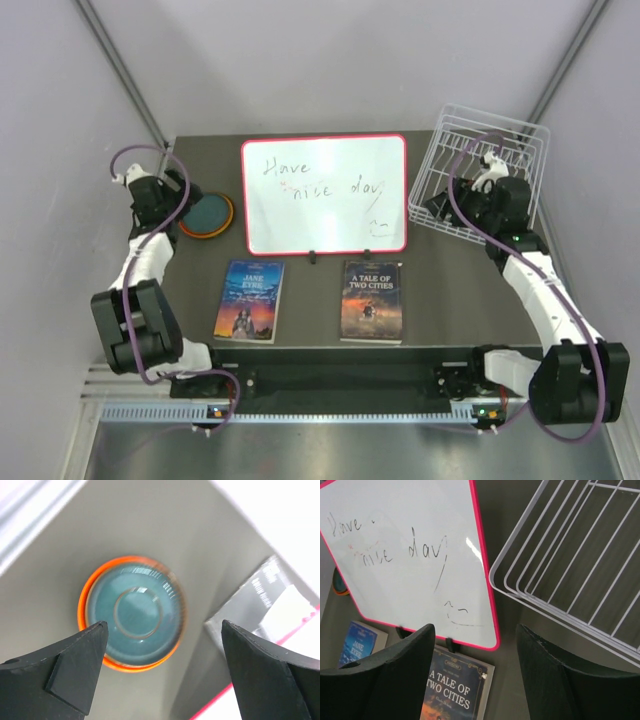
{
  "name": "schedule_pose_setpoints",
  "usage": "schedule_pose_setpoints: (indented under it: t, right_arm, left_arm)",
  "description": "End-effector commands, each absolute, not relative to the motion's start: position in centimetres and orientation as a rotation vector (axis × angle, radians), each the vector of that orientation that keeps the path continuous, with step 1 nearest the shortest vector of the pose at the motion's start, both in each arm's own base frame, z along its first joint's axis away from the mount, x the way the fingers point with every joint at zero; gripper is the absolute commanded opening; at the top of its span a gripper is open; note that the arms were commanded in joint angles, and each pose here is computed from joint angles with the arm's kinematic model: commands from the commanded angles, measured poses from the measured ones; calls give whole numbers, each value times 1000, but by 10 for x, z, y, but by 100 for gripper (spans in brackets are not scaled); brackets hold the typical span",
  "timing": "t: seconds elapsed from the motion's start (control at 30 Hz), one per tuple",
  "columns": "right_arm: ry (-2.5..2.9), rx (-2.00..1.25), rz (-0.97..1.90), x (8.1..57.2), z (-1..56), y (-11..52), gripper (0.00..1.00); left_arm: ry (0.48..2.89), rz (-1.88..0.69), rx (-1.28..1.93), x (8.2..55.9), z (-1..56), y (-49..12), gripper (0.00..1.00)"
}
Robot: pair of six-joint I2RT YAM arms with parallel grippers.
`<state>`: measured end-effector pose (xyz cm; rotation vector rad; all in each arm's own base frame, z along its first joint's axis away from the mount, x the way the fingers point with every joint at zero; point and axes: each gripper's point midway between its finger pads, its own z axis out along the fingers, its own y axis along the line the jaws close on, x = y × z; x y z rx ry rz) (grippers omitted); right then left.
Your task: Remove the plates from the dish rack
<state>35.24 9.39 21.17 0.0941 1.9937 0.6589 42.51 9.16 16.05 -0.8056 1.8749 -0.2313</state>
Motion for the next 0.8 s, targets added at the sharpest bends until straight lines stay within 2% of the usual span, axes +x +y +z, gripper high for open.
schedule_pose_setpoints:
  t: [0.0, 0.17, 0.3, 0.4, 0.43, 0.77]
  right_arm:
    - [1918, 47, 573, 355, 240, 82, 66]
    - [1909, 52, 569, 354, 241, 80, 66]
    - [1909, 57, 502, 353, 243, 71, 67]
    - [1904, 128, 356, 355, 248, 47, 71]
    - [1891, 138, 319, 351, 251, 41, 72]
    - [1728, 320, 46, 328, 268, -12, 78]
  left_arm:
    - [1818, -207, -747, 428, 196, 95, 99]
    - [1798, -368, -662, 429, 223, 68, 99]
    - [1753, -675, -328, 424, 274, -7, 99]
    - [1736, -582, -68, 408, 294, -49, 99]
    - [1717, -476, -32, 406, 301, -47, 99]
    - [1696, -388, 148, 377, 303, -124, 99]
